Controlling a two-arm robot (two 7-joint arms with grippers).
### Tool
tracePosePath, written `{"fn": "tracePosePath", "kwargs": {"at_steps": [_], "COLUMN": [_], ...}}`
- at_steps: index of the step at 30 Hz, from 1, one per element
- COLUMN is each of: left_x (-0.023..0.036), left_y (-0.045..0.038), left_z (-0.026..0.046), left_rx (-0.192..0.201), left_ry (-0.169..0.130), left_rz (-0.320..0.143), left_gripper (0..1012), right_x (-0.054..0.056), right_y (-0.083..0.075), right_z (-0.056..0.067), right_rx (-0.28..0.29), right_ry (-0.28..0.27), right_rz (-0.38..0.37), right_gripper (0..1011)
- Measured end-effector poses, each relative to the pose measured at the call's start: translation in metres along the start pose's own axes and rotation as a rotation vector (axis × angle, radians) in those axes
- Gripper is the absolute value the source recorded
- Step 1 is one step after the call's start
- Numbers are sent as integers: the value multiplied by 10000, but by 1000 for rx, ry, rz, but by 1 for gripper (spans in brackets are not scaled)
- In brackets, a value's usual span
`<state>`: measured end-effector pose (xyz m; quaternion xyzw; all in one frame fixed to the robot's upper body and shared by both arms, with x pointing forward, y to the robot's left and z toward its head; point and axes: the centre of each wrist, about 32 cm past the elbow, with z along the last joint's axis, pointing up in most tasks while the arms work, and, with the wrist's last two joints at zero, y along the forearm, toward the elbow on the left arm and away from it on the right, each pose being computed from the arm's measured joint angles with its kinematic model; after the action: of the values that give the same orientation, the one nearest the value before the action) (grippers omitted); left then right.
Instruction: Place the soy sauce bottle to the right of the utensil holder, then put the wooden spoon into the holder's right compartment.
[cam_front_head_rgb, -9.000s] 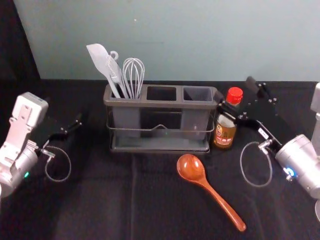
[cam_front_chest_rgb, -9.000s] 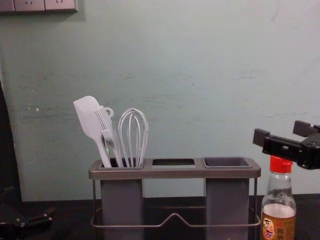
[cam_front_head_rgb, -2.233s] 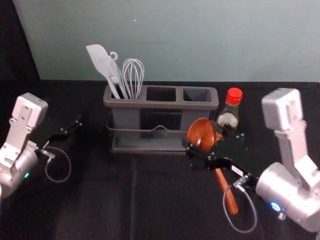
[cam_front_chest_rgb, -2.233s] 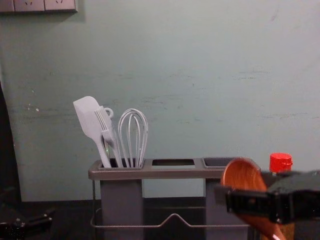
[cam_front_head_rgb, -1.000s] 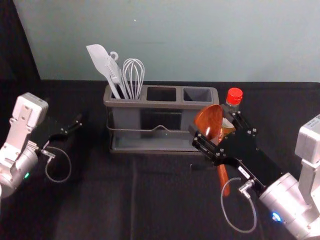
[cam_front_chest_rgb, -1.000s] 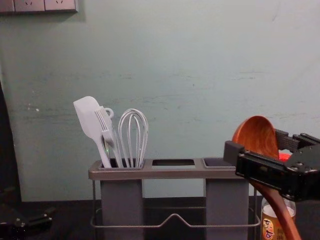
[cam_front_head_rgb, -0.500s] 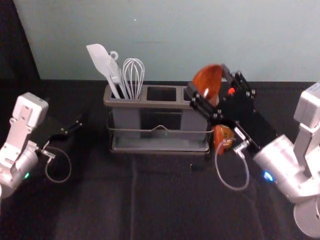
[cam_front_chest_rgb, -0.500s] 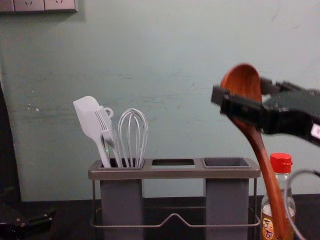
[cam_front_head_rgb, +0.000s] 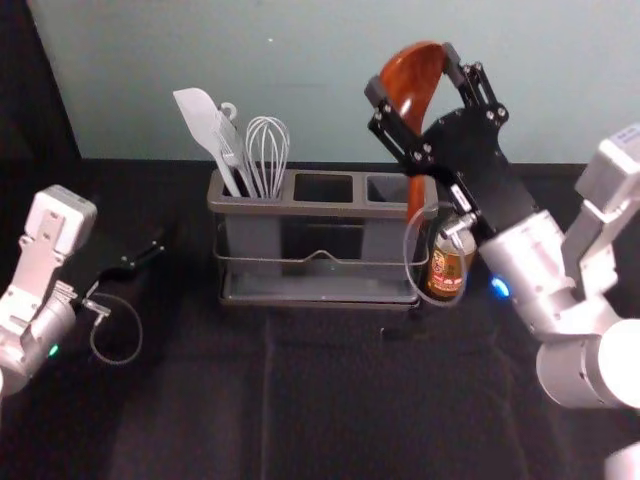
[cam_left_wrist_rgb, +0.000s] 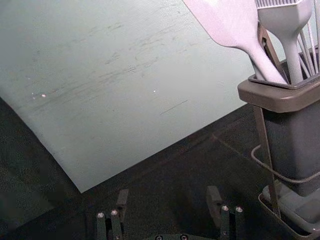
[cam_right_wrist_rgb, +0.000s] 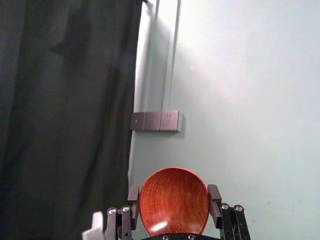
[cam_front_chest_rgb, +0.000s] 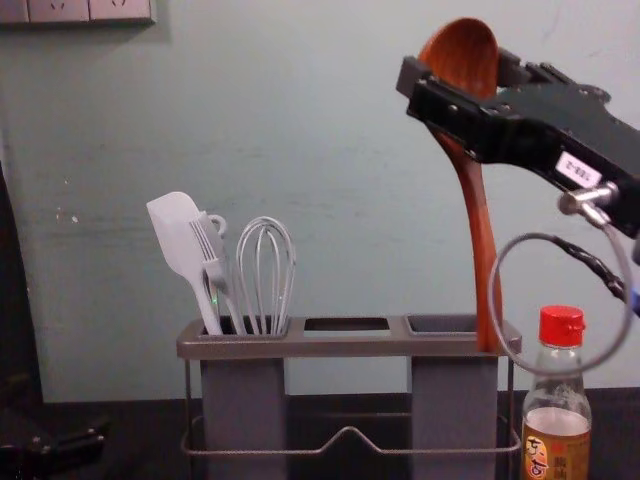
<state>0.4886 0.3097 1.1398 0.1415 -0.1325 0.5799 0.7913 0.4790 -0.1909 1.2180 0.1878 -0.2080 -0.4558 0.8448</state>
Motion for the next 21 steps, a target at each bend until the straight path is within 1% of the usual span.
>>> {"fn": "tracePosePath", "kwargs": {"at_steps": [2,5,6,9,12,16,21], "left_x": [0,0,0,0,0,0,0], "left_y": [0,0,0,0,0,0,0], "left_z": [0,0,0,0,0,0,0], "left_rx": [0,0,0,0,0,0,0], "left_ry": [0,0,0,0,0,0,0], "left_rz": [0,0,0,0,0,0,0], "left_gripper": [1000,1000,1000,1000,1000,1000,1000], "right_x": [0,5,5,9,12,21,38], "right_y": [40,153,153,245,288,351,377], "right_z": [-22,-67,-67,-106,-125,-184,-264], "right_rx": [13,48,48,71,77,73,67], "right_ry": [-3,-9,-9,-10,-11,-9,-5], "right_rz": [-7,-23,-23,-31,-31,-32,-39], "right_gripper": [837,837,837,837,837,837,837]}}
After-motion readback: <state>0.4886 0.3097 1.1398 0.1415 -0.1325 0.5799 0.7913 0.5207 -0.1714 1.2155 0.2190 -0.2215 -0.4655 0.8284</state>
